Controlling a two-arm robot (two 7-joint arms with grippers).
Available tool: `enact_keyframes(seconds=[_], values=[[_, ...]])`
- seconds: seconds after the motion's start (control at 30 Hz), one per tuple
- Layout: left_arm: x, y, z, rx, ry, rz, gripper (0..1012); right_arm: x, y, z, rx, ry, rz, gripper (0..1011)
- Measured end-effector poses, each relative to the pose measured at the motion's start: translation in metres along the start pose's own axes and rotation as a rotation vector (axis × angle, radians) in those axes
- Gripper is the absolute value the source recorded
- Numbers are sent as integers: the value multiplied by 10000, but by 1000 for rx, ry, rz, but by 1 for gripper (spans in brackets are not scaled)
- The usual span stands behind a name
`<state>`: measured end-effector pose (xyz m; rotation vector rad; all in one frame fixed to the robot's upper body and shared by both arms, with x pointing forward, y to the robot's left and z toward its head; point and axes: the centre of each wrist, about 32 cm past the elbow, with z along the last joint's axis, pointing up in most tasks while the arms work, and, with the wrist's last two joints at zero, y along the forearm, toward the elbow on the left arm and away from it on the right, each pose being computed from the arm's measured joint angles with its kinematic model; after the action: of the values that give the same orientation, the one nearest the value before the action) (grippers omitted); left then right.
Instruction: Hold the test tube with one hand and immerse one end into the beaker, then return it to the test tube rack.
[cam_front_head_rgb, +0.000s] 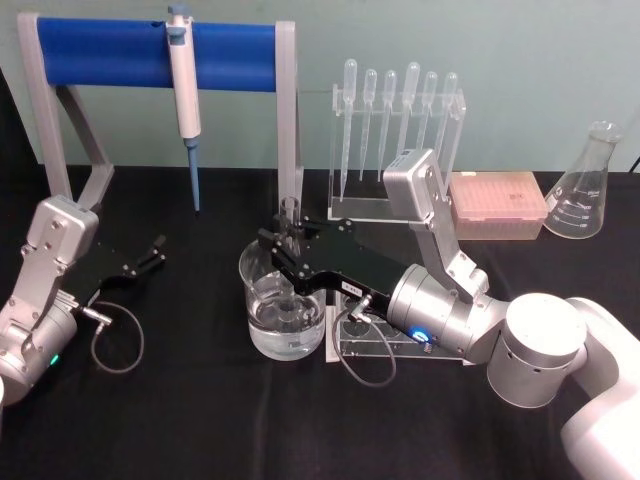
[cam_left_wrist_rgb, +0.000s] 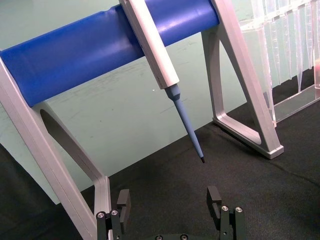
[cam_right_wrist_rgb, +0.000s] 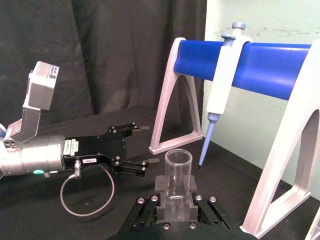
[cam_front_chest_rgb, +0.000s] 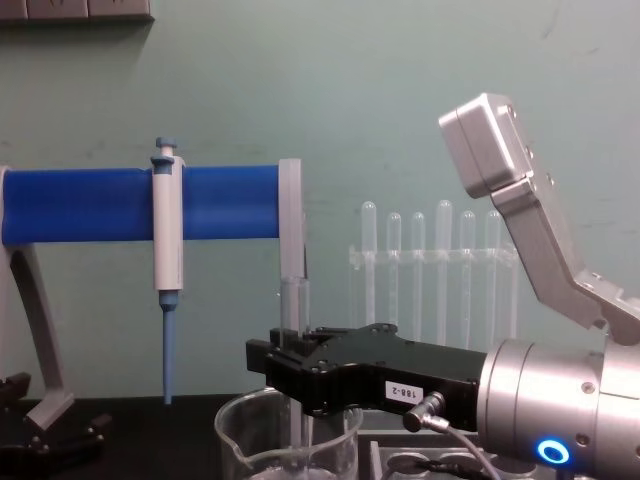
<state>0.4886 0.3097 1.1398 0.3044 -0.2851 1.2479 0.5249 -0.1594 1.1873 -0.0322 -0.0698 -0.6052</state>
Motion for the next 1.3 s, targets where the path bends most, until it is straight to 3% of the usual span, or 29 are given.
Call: enact_keyframes(seconds=[1.3], values=[[0,0,0,0,0,0,1000,0,0,0,0,0,0,241]])
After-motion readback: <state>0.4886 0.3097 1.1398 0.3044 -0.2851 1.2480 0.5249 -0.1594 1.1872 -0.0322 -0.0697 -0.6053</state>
